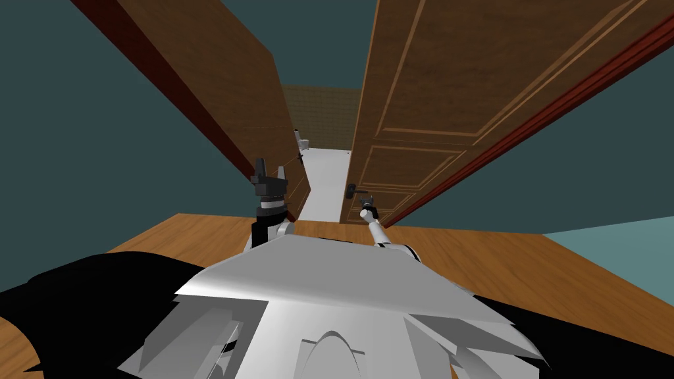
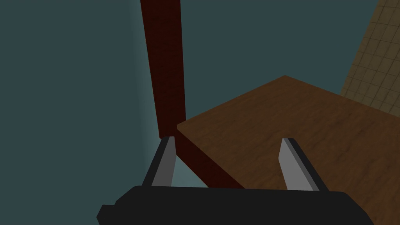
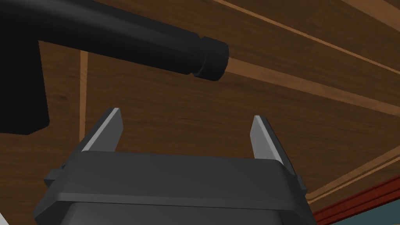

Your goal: Push the door open

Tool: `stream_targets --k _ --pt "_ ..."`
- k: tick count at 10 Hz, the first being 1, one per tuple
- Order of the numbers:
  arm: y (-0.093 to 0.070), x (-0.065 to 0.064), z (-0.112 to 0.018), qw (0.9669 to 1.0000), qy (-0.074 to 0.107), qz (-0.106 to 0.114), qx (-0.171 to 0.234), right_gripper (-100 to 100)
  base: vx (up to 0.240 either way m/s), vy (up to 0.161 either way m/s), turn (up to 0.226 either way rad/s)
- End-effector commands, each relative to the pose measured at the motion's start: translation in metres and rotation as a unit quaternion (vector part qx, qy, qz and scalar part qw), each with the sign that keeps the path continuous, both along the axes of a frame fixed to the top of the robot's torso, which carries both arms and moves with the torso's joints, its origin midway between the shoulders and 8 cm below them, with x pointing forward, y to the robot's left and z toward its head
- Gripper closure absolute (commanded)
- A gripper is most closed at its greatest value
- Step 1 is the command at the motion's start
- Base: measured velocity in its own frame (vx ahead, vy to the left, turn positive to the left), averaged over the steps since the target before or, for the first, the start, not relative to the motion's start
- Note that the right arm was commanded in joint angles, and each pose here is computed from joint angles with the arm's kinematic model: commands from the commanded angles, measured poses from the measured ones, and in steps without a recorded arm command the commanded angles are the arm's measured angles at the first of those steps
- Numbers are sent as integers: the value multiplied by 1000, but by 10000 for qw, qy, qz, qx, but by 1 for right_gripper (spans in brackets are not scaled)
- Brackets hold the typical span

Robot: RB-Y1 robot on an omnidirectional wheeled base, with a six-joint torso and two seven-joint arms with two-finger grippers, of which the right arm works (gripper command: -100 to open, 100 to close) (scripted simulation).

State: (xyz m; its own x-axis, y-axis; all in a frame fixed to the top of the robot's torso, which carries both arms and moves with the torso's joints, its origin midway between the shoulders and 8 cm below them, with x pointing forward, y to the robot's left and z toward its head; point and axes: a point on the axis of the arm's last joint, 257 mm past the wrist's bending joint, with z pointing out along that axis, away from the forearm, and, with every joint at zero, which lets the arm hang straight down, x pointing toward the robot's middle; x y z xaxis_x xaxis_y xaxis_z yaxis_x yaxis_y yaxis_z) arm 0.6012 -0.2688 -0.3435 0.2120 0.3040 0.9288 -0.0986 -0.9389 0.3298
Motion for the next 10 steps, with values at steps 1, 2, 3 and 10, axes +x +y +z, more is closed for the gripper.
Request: stream_targets --k 1,2,3,10 --pt "0 3 5 9990 -12 73 -449 -100 1 7 18" --pt "2 3 6 9982 -16 135 -583 -100 1 6 10" --pt "2 6 10 9957 -24 173 -911 -100 1 7 19" --pt "13 13 23 9720 -68 517 -2291 -100 1 4 11"
